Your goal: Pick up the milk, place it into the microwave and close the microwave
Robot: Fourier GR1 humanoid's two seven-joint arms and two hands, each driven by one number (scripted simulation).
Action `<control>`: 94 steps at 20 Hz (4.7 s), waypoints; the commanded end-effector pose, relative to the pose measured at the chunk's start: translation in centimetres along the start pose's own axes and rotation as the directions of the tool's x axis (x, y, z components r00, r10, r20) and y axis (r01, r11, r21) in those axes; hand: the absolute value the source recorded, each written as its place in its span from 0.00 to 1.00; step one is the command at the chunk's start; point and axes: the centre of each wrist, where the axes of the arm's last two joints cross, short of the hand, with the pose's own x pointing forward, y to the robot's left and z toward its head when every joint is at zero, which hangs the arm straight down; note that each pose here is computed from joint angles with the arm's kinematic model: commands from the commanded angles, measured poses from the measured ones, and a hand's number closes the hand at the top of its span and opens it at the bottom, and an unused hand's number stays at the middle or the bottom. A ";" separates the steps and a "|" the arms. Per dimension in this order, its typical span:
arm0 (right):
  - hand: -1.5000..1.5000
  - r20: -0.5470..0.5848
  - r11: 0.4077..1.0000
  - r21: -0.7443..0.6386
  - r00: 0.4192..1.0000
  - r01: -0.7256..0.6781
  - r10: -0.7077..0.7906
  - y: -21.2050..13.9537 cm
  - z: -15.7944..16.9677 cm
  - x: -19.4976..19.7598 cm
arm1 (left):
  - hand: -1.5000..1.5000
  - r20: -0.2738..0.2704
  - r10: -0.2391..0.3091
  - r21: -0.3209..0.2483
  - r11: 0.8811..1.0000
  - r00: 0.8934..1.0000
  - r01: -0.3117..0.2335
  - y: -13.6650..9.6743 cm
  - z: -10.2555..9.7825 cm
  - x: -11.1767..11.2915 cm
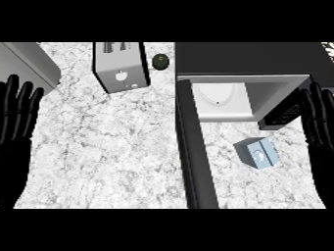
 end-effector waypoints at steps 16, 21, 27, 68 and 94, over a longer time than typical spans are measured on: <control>0.00 0.099 0.985 -0.165 0.993 -0.051 0.068 4.7 12.8 -1.1 | 0.00 -0.159 0.133 0.068 0.990 0.978 -0.123 -9.9 8.5 -0.3; 0.00 0.037 0.974 -0.214 0.996 -0.075 0.085 3.5 15.8 -2.5 | 0.00 -0.157 0.124 0.062 0.991 0.980 -0.115 -14.0 9.3 -1.5; 0.00 0.016 0.972 -0.215 0.995 -0.093 0.099 4.0 18.1 -8.1 | 0.00 -0.139 0.114 0.072 0.992 0.984 -0.104 -14.1 10.9 -2.1; 1.00 -0.065 0.850 -0.431 0.949 -0.305 0.308 -1.4 8.9 -24.7 | 0.00 -0.182 0.181 0.070 0.983 0.966 -0.171 -8.8 16.5 -1.1; 1.00 -0.103 0.998 -0.057 0.994 -0.028 0.022 -3.6 7.9 -25.7 | 0.00 -0.194 0.180 0.075 0.983 0.964 -0.168 -4.5 16.6 -1.8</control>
